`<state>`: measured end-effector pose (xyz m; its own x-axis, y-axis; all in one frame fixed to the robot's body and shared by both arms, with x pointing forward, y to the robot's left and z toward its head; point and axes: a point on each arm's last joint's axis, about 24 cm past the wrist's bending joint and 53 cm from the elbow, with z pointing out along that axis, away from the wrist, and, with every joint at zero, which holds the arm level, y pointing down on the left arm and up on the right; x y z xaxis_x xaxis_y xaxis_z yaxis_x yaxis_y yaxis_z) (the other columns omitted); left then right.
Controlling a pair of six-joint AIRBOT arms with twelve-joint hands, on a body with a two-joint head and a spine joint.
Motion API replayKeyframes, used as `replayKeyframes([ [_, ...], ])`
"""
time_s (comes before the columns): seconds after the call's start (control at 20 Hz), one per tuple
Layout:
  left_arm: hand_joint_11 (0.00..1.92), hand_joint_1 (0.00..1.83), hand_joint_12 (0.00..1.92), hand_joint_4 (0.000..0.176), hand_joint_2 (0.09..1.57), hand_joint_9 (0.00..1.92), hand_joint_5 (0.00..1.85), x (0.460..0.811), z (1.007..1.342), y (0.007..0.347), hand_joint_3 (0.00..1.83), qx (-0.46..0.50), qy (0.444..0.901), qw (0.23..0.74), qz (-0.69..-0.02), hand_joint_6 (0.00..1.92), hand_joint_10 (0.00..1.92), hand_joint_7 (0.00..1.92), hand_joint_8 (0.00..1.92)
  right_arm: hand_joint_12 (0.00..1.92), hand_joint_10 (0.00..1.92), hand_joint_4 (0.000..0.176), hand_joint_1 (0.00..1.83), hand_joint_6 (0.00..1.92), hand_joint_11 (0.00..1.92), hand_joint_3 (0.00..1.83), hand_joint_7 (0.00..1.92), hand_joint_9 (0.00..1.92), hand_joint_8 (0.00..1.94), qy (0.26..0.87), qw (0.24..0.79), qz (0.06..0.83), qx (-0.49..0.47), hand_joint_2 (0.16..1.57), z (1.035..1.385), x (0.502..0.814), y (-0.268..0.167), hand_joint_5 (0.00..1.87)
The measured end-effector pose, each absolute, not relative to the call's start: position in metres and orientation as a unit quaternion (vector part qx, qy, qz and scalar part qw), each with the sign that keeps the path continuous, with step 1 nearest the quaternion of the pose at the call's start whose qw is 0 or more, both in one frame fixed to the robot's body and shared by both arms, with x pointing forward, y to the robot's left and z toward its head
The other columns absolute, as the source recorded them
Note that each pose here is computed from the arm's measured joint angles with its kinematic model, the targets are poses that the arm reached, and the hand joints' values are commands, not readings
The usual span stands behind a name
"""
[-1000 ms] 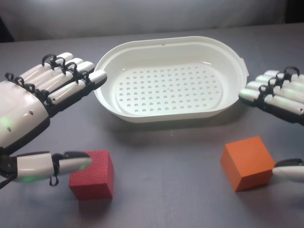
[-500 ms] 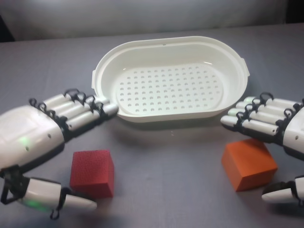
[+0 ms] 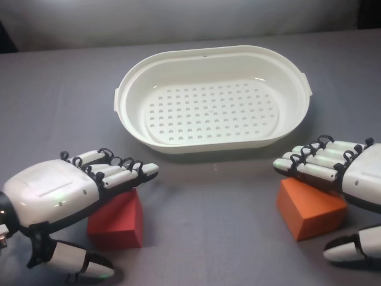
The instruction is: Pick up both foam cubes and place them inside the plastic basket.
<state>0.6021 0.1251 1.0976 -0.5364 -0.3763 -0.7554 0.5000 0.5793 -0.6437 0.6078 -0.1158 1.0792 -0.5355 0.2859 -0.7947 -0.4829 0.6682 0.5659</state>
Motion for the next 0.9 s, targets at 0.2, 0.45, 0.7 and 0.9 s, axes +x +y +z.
replayKeyframes([
  [0.2,0.15,1.04,1.55,0.000,1.08,0.46,0.28,0.606,1.094,0.124,0.00,0.038,0.750,0.478,-0.456,0.00,0.33,0.41,0.01,0.29,0.02,0.000,0.69,0.00,0.00,0.00,0.10,0.09,0.01,0.777,0.480,0.405,-0.056,1.08,1.076,0.616,-0.113,0.00],
  [0.45,0.69,1.22,1.84,0.000,1.24,0.80,0.63,0.609,1.100,0.124,0.01,0.029,0.743,0.481,-0.465,1.06,1.45,0.83,1.38,1.50,0.52,0.000,1.25,0.12,0.08,0.01,0.79,0.65,1.01,0.776,0.480,0.405,-0.051,1.19,1.076,0.618,-0.113,0.60],
  [0.7,0.84,1.35,1.72,0.000,1.20,0.84,0.76,0.611,1.101,0.126,0.00,0.025,0.742,0.483,-0.464,1.16,1.49,0.77,1.31,1.75,1.39,0.000,1.24,1.13,0.74,0.00,0.94,0.84,1.29,0.773,0.482,0.410,-0.051,1.18,1.081,0.615,-0.113,0.78],
  [0.9,0.85,1.35,1.66,0.000,1.22,0.82,0.72,0.609,1.110,0.125,0.00,0.030,0.731,0.494,-0.470,1.18,1.53,0.72,1.39,1.66,1.51,0.000,1.35,1.22,0.75,0.00,0.80,0.81,1.32,0.772,0.487,0.403,-0.057,1.21,1.090,0.612,-0.120,0.67],
])
